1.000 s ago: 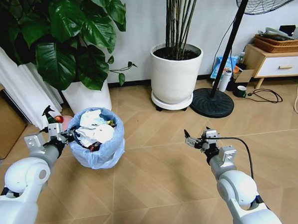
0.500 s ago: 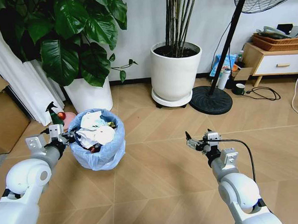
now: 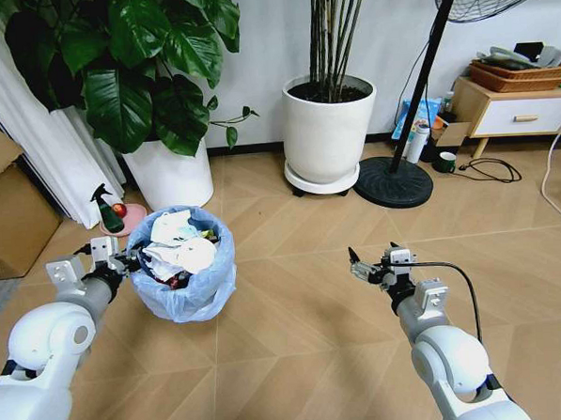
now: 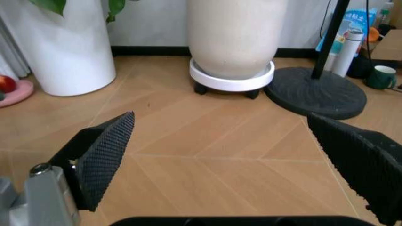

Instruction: Pick up the trash bin and place the garbage on the floor into it.

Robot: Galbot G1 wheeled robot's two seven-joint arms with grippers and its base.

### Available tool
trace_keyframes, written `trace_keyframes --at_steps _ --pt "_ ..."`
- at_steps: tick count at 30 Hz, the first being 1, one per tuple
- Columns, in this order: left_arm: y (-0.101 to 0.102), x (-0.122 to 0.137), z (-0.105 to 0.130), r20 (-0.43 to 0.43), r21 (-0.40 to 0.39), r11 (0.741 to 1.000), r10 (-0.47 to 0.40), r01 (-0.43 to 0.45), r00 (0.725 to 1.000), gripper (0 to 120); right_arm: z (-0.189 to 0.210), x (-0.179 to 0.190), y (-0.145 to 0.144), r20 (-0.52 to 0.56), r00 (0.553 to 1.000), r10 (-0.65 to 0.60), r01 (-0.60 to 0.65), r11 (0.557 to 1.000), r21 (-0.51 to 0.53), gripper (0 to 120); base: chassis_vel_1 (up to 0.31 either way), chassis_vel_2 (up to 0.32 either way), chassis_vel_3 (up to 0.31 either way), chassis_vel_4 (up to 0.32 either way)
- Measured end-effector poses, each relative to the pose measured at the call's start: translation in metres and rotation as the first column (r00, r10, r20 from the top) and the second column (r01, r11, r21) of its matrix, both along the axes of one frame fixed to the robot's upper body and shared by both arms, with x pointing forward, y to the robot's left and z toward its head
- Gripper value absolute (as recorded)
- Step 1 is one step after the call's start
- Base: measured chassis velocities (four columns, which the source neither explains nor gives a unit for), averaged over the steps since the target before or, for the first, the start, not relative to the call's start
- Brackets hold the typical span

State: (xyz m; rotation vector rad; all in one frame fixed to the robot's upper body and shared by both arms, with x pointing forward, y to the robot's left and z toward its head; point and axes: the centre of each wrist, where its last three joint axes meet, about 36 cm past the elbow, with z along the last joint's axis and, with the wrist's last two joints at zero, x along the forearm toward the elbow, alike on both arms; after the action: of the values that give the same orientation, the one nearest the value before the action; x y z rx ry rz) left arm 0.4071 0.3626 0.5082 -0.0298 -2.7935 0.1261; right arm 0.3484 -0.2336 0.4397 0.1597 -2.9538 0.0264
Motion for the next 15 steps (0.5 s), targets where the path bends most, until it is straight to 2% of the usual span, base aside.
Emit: trace_keyframes --at_steps 15 --pt "-0.0002 -0.0078 0.0003 0.0 0.006 1.0 0.005 -0.005 1.0 0 0.0 -0.005 0.0016 -0.005 1.0 0.005 -0.005 1.0 -0.002 100 0.118 -0.113 -0.119 0.112"
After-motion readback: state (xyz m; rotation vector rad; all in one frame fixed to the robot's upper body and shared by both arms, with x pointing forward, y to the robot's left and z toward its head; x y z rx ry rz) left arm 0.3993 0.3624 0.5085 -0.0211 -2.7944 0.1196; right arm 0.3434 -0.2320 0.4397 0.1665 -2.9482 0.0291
